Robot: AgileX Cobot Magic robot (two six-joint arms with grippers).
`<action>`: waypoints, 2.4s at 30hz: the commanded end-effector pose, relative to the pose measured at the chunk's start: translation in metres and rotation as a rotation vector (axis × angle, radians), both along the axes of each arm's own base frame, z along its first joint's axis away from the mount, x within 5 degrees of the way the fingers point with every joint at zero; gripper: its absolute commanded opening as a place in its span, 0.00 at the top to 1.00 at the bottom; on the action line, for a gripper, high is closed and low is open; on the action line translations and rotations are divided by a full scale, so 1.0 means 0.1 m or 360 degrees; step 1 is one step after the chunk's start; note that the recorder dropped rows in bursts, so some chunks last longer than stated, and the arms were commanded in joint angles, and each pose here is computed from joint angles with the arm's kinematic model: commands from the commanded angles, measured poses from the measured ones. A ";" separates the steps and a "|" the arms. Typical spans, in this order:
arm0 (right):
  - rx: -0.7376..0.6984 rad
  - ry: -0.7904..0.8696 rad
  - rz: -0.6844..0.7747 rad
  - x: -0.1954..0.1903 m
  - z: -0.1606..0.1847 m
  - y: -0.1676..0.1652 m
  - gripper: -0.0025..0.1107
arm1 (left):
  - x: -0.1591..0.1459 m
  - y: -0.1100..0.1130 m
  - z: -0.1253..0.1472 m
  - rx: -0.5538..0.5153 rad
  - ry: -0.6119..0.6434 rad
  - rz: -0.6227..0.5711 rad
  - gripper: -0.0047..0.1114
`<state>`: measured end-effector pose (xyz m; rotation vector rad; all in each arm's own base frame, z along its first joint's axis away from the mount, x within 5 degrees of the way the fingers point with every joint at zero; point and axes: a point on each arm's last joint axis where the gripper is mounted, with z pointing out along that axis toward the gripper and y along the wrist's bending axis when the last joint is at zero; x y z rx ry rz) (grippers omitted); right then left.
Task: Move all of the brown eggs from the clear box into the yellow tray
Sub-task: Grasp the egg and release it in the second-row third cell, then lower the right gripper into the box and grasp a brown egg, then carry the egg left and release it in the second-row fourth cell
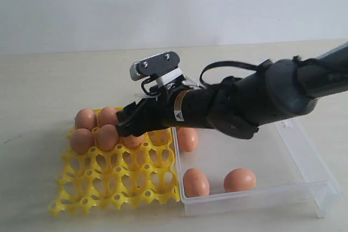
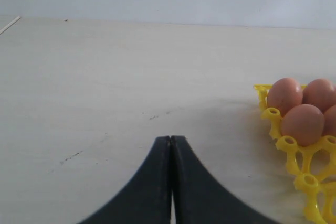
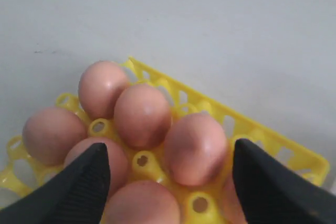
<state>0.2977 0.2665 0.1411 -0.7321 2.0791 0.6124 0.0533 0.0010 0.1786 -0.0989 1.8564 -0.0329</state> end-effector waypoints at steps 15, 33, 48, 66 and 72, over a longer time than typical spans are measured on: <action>-0.0469 0.0829 -0.0839 -0.57 0.59 -1.20 0.41 | 0.00 0.00 0.03 -0.0014 -0.0032 -0.0007 0.96; -0.0603 0.0731 -0.0431 -0.59 0.42 -1.17 0.44 | 0.00 0.00 0.03 -0.0014 -0.0032 -0.0007 0.96; -0.0186 0.0728 -0.0666 -0.14 0.27 -0.86 0.45 | 0.00 0.00 0.03 -0.0014 -0.0032 -0.0007 0.96; -0.0220 0.0735 -0.0647 0.11 0.10 -0.70 0.45 | 0.00 0.00 0.03 -0.0014 -0.0032 -0.0007 0.96; -0.0247 0.0773 -0.0622 0.10 -0.01 -0.63 0.45 | 0.00 0.00 0.03 -0.0014 -0.0032 -0.0007 0.96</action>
